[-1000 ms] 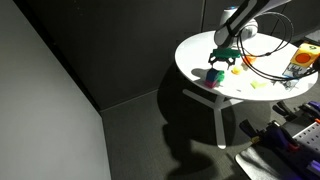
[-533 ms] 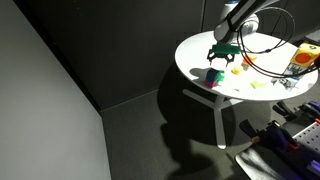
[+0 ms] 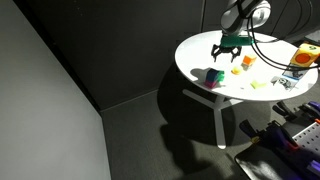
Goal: Put the blue block onto the pink block then move the green block next to it
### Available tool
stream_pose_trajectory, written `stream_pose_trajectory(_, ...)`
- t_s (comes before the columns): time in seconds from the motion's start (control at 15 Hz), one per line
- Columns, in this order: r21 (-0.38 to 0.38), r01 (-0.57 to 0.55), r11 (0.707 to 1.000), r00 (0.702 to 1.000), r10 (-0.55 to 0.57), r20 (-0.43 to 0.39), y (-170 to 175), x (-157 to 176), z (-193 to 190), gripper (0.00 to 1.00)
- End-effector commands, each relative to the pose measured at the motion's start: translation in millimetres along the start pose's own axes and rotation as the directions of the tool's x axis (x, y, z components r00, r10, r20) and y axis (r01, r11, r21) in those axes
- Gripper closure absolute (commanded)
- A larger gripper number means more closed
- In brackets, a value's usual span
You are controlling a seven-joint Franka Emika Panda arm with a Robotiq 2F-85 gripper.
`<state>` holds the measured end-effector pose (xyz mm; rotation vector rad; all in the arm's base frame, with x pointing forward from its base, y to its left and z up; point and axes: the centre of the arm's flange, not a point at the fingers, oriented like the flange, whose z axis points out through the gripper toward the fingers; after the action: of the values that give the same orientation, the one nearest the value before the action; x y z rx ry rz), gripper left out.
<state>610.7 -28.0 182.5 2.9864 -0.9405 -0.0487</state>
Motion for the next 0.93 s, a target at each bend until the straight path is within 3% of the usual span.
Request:
stream_pose_trajectory(0.0,-0.011,0.082,0.997,0.995,-0.081,0.053,26.4,-22.0,-31.1,0.0)
stream_pose_trajectory(0.47,-0.034,0.175,0.984,0.98,-0.171,0.104,55.9,-44.7,-65.5,0.0)
stream_pose_trajectory(0.87,0.003,0.228,0.974,0.973,-0.228,0.04,70.5,-56.0,-102.6,0.0)
